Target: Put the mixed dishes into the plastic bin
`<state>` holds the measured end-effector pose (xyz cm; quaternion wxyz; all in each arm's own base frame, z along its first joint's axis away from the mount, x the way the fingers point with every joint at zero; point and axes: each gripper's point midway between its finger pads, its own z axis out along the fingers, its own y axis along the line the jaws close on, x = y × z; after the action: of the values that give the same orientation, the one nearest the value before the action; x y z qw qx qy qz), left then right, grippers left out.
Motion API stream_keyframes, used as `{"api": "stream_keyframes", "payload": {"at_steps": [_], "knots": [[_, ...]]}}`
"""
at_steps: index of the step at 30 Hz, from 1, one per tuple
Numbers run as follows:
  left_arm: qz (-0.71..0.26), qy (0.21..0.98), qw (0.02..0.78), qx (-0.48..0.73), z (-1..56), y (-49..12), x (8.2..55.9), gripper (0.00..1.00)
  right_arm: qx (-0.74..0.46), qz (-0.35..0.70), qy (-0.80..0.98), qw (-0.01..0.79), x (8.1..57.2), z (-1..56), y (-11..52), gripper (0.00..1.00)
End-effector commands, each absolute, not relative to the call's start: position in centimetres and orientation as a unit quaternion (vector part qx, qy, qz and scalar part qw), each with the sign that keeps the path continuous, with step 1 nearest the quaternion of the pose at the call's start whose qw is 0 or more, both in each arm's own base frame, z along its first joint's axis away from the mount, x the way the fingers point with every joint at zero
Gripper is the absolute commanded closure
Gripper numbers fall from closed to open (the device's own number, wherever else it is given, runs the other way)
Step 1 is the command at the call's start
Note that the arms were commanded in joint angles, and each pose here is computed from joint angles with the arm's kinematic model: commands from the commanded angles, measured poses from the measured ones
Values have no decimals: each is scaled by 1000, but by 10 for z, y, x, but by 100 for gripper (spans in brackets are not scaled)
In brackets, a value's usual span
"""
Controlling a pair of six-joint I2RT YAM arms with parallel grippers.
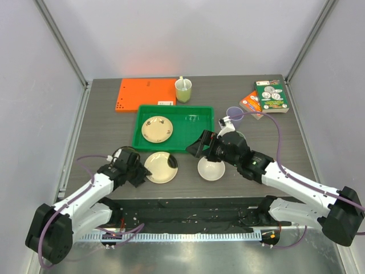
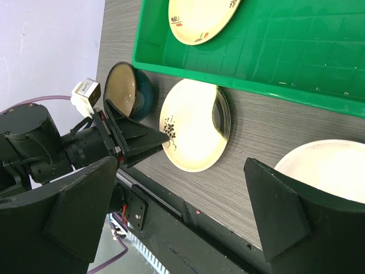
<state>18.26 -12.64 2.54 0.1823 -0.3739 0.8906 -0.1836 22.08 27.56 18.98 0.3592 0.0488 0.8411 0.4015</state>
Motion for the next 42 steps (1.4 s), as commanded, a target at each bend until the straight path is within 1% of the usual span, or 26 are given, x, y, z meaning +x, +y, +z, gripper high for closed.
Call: {"api": "stream_keyframes", "payload": {"at_steps": [1,2,5,6,9,11,13,21,22,23,25,28,31,35,39,42], "knots": [[-195,882,195,-382,24,-131,194,54,54,424,819,383,229,213,279,0],[-193,884,192,-380,23,-131,193,54,55,423,819,383,229,212,278,0],[-187,889,181,-377,19,-133,192,67,56,425,819,382,229,212,277,0],[-185,890,178,-376,17,-133,192,76,56,426,818,383,229,213,276,0],[-183,891,175,-376,16,-133,192,92,58,426,818,383,229,213,275,0],[-182,892,173,-375,15,-133,192,92,59,425,818,382,229,212,275,0],[-185,892,174,-374,16,-134,192,100,59,427,817,384,229,213,274,1],[-196,888,190,-370,27,-132,189,100,60,421,822,379,228,208,273,0],[-200,887,192,-368,29,-134,189,100,56,420,824,375,227,206,273,3],[-204,885,196,-369,32,-134,189,100,52,420,826,373,226,205,275,8],[-208,884,192,-372,33,-135,186,100,52,414,830,371,228,201,275,9],[-216,888,179,-364,32,-143,179,100,52,401,841,359,228,190,276,6],[-217,892,182,-351,38,-148,178,100,40,402,851,335,225,182,283,6],[-224,901,190,-319,55,-163,174,100,38,402,848,342,228,187,284,5],[-218,908,195,-299,66,-167,163,100,35,397,847,353,231,191,282,4],[-220,905,213,-295,79,-165,163,100,34,395,847,355,231,192,281,4]]}}
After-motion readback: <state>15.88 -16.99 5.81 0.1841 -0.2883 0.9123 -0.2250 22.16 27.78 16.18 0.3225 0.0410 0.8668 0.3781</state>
